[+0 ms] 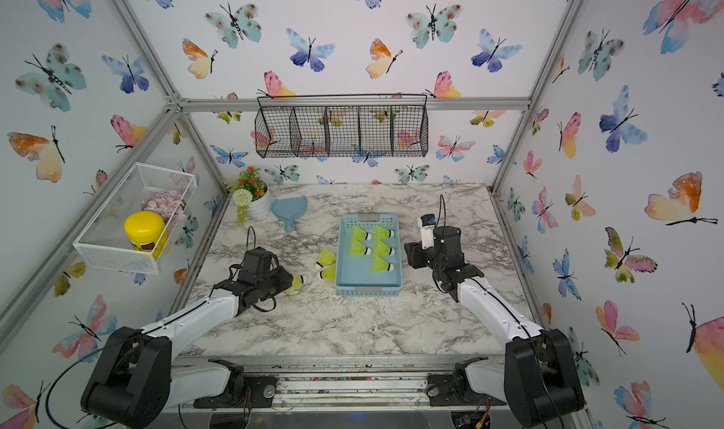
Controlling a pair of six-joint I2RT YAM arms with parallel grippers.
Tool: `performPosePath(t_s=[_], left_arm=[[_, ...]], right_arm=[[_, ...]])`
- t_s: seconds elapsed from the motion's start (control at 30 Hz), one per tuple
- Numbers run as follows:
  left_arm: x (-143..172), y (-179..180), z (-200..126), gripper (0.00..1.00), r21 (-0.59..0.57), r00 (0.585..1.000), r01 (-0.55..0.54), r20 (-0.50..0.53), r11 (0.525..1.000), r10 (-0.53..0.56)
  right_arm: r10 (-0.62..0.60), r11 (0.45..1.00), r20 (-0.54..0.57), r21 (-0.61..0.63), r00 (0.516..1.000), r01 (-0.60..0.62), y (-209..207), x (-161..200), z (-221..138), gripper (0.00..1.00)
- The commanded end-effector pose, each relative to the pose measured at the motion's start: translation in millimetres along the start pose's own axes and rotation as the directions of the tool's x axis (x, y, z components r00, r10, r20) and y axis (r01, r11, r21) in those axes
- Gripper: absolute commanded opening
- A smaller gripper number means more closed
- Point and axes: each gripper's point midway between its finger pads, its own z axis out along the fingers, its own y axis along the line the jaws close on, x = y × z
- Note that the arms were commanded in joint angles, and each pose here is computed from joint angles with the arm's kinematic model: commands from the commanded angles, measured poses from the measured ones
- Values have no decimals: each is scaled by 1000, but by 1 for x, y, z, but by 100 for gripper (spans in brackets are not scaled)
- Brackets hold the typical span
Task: Put the shuttlecocks into the storage box
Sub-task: Pick up the shuttlecock at the center of the board, then place the shuttlecock in the storage box.
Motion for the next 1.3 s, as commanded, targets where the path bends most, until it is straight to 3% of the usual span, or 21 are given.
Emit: performPosePath(t_s=[0.0,0.1,0.27,0.53,0.67,0.8,0.97,1.1,1.27], left_arm=[[1,-1,4,33,16,1000,16,-13,1000,-15],[2,-2,6,28,20,1000,21,-16,1000,-20],[-3,-6,-2,9,31,1000,27,-3,999,-27],[-39,-31,-47,0,87,992,-32,124,996,21],[-54,-65,-71,0,189,984,-118,151,975,90],[-60,-109,-94,0,369,976,-201,159,908,151],[-53,-161,-122,0,595,963,-268,142,758,228],[-40,-191,-134,0,674,942,-311,126,670,310],[-18,-218,-139,0,715,907,-355,108,602,407]], right_arm=[[-3,1000,-34,-11,999,3,1,8,2,59],[-8,1000,-34,-12,999,7,2,8,2,59],[-15,999,-35,-41,999,14,6,7,2,59],[-51,987,6,-149,999,51,26,-3,0,59],[-112,956,91,-261,989,133,48,-12,-7,59],[-239,900,209,-319,948,297,74,-14,-18,58],[-366,811,303,-359,880,461,108,-12,-26,58],[-417,768,326,-373,849,520,128,-11,-23,58],[-466,714,349,-394,813,579,153,-12,-19,58]])
